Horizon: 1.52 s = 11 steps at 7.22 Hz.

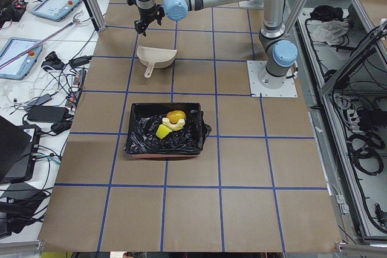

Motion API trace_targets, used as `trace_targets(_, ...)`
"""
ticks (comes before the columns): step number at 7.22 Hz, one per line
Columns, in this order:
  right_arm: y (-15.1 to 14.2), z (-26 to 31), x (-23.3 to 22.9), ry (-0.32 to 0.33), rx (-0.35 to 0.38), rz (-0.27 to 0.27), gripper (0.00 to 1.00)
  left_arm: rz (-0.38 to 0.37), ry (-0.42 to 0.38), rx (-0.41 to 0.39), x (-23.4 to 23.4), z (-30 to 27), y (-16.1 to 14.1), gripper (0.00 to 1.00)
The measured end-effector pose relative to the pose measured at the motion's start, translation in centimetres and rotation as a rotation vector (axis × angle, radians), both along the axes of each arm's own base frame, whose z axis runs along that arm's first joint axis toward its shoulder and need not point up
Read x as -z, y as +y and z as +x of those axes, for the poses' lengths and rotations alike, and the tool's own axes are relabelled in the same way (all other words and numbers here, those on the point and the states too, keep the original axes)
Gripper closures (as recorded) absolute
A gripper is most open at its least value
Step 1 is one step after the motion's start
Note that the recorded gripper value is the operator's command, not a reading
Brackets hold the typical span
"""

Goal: Sweep and dump trash into bin

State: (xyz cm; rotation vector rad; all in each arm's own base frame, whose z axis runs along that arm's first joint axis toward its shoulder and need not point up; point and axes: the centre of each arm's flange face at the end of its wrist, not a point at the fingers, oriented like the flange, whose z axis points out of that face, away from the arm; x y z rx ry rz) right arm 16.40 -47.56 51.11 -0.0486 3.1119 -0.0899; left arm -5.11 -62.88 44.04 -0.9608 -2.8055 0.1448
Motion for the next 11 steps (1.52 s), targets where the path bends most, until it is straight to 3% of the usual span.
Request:
trace_targets(3, 0.0, 0.0, 0.0, -0.001, 0.000, 0.000, 0.00, 0.013, -0.054, -0.393, -4.2, -4.0, 2.8, 0.00)
trace_targets(5, 0.0, 0.0, 0.0, -0.002, 0.000, 0.000, 0.00, -0.007, -0.063, -0.524, -7.4, -6.2, 5.7, 0.00)
trace_targets(8, 0.0, 0.0, 0.0, -0.001, 0.000, 0.000, 0.00, 0.005, -0.061, -0.554, -8.0, -9.2, 9.5, 0.00)
trace_targets(11, 0.0, 0.0, 0.0, 0.003, 0.000, 0.000, 0.00, -0.004, -0.087, -0.575, -8.0, -9.3, 10.0, 0.00)
